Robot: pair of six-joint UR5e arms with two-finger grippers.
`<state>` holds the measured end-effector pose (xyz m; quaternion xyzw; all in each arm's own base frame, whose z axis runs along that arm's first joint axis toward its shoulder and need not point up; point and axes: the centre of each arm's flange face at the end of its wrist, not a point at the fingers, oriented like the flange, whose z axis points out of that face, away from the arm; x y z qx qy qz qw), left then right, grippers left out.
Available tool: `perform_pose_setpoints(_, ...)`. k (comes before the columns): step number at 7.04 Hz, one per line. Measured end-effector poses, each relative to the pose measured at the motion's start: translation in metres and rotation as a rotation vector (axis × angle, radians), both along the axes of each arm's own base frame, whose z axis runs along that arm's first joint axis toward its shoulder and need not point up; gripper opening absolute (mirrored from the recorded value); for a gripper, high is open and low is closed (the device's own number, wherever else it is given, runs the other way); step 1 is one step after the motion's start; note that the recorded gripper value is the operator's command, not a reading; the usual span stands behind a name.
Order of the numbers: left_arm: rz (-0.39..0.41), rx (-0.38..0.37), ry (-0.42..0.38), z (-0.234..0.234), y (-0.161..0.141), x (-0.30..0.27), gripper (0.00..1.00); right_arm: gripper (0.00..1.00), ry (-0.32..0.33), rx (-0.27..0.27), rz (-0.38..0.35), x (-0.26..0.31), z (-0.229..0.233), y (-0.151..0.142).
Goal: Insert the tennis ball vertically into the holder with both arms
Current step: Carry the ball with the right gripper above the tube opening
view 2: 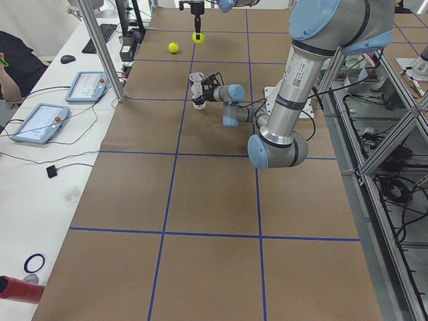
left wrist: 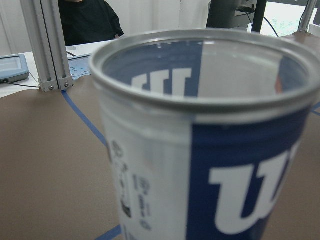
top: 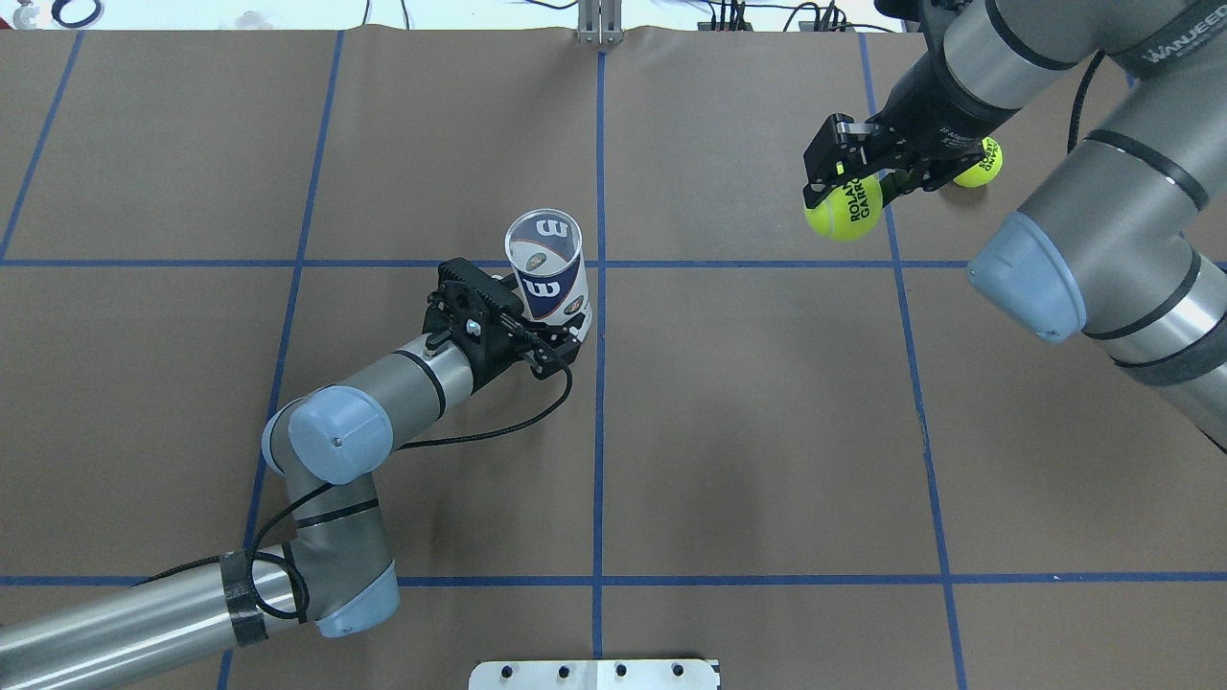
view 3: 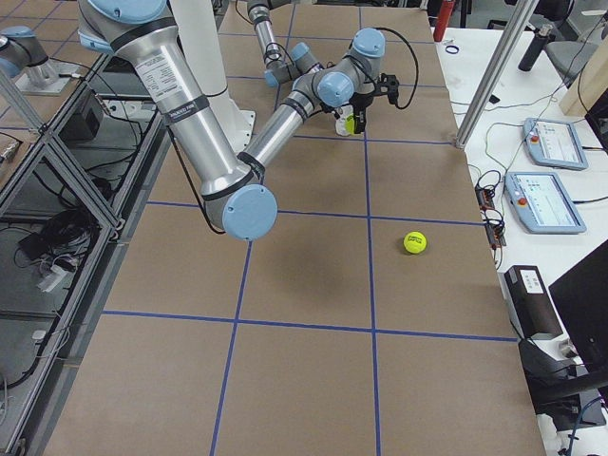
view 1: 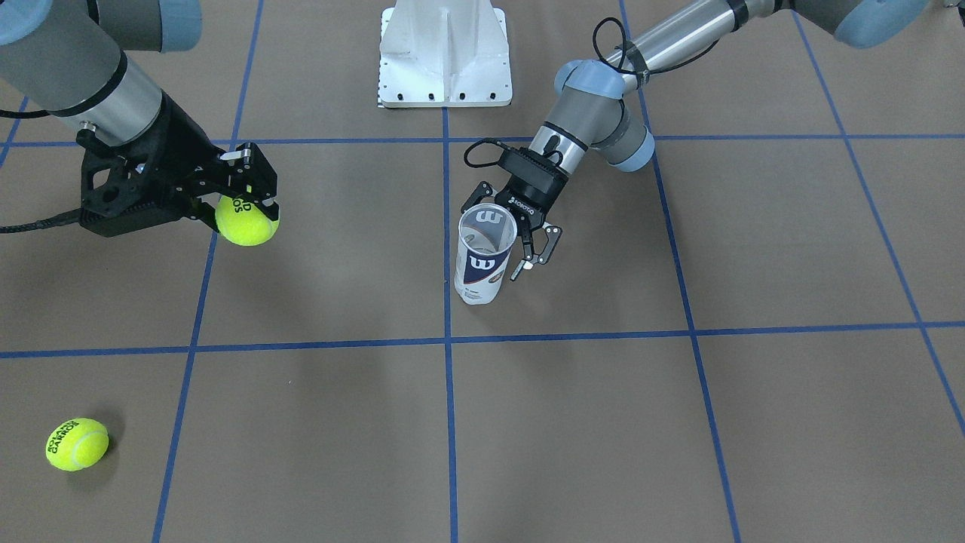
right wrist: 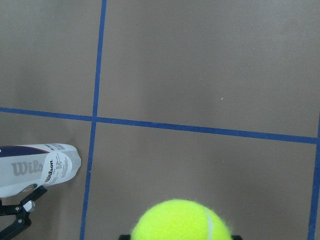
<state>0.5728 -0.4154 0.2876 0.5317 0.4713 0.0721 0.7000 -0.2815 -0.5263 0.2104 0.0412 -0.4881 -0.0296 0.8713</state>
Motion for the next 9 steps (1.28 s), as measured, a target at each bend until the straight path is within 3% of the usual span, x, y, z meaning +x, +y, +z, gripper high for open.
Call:
perform_pose_setpoints(4,0.004,-0.001,0.001,-0.003,-0.001,0.009,0.98,0.0,-0.037,0.005,0.011,-0.008,-0.036,0.0)
perform_pose_setpoints(9,0.008,-0.002,0.008,-0.007,0.001,0.012,0.98,0.0,-0.08,-0.026,0.013,-0.057,-0.099,0.01)
